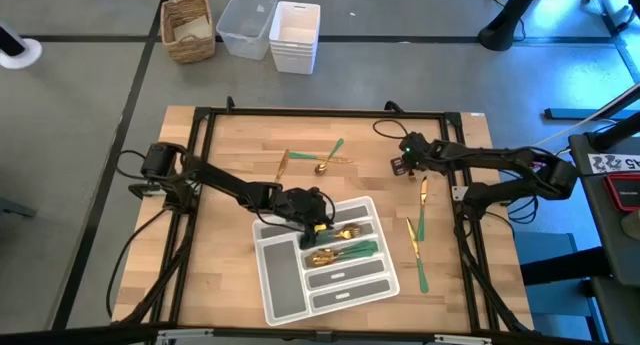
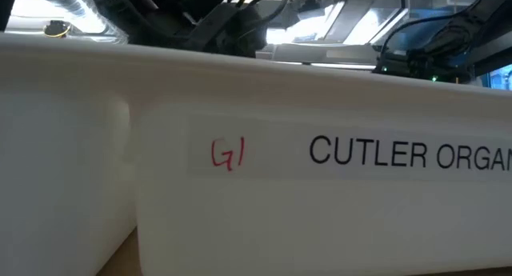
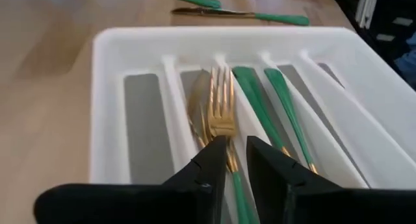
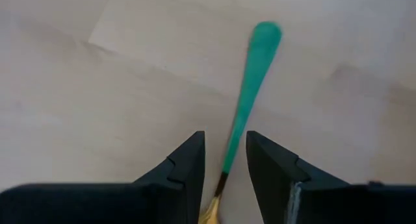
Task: Sort silverware
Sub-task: Put the green spoon into the white silverware tray
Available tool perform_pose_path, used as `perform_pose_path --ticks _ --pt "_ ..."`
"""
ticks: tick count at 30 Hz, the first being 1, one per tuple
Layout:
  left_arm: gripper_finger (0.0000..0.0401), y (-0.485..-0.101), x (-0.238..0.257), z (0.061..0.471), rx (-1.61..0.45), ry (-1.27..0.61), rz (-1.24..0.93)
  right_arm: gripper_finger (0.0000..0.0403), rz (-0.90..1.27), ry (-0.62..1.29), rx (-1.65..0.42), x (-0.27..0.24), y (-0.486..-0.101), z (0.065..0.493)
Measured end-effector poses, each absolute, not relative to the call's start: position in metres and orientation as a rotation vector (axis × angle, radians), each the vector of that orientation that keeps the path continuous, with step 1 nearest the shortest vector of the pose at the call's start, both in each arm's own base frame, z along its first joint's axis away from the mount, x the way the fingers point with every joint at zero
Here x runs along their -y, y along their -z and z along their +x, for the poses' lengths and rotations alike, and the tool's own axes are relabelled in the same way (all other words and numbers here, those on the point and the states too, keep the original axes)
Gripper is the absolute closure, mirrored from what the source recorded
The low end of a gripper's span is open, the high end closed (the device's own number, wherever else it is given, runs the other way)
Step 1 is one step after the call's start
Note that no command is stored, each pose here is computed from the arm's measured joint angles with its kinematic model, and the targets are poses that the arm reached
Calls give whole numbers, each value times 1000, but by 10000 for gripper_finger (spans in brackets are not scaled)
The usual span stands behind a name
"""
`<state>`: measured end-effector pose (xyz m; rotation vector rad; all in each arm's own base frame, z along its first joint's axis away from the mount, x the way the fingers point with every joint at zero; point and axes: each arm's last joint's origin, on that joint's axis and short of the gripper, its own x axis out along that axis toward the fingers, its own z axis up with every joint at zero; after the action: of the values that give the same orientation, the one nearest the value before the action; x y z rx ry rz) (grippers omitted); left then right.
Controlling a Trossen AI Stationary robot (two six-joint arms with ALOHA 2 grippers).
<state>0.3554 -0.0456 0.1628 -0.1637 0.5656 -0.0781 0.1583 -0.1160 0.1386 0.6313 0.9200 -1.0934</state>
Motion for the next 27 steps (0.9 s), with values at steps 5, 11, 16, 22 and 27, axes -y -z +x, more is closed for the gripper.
perform_pose_path --ticks 5,11,16,22,27 --pt "349 -165 39 356 -556 61 -171 288 676 1112 -951 116 -131 159" --pt "349 -163 39 355 -577 58 -169 288 669 1129 -1005 118 -121 162" --pt "356 -163 39 354 -587 57 -168 303 675 1123 -1034 118 -117 162" --pt "356 -161 38 354 -603 55 -167 384 675 1113 -1036 118 -116 162" --pt "356 -161 38 354 -603 56 -167 385 657 1095 -1049 119 -118 163"
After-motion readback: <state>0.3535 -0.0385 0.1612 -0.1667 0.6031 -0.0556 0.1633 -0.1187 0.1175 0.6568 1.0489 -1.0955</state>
